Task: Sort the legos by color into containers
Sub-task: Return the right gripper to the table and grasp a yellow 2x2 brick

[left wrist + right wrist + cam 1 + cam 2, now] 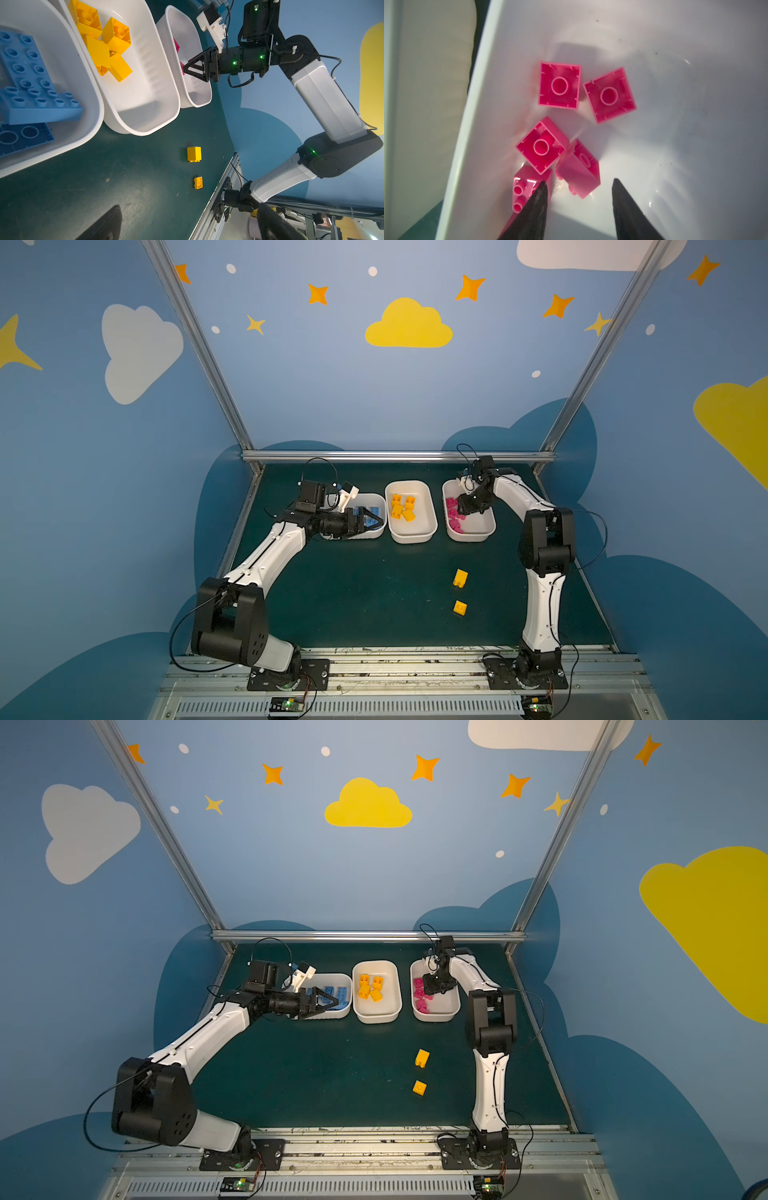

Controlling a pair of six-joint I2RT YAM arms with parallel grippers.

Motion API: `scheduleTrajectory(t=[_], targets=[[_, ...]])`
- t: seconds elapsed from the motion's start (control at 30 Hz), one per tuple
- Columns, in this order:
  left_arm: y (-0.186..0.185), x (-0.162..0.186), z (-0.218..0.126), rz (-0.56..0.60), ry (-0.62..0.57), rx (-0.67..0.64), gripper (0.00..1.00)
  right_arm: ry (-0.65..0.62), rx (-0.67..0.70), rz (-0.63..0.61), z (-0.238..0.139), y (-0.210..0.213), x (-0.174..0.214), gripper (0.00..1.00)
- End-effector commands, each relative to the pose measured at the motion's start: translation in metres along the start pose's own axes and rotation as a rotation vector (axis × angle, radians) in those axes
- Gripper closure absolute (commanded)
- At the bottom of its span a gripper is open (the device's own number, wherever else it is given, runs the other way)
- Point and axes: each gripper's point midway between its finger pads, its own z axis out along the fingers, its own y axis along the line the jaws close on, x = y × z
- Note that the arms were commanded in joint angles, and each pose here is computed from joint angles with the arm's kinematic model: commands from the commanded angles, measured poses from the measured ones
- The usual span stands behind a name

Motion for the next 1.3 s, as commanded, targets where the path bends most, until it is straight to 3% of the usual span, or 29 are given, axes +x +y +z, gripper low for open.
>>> scheduleTrajectory(t=[0.0,0.1,0.23,0.47,0.73,0.9,1.07,1.27], targets=[[-0.010,-0.004,-0.002,0.042,0.010,0.018,0.01,-0.041,-0.027,-0.003,-0.047,0.013,0.004,0.46],[-0.010,-0.002,-0.004,0.046,0.020,0.008,0.00,-0.095,-0.063,0.058,-0.074,0.028,0.015,0.43],[-0.008,0.002,-0.004,0.043,0.031,0.001,0.01,-0.114,-0.131,0.264,-0.097,0.051,0.042,0.41],[-0.003,0.005,-0.002,0.034,0.038,-0.005,0.01,-0.043,-0.051,0.622,-0.105,0.085,0.120,0.34],[-0.001,0.004,-0.001,0.037,0.037,-0.006,0.01,0.059,0.064,0.718,-0.083,0.114,0.181,0.25],[0.001,0.006,-0.001,0.037,0.041,-0.015,0.01,0.101,0.097,0.711,-0.060,0.117,0.193,0.21],[0.001,0.008,-0.002,0.034,0.035,-0.016,0.01,0.149,0.119,0.708,-0.041,0.120,0.200,0.26],[0.005,0.011,-0.001,0.034,0.043,-0.030,0.01,0.191,0.154,0.696,-0.025,0.123,0.203,0.39]])
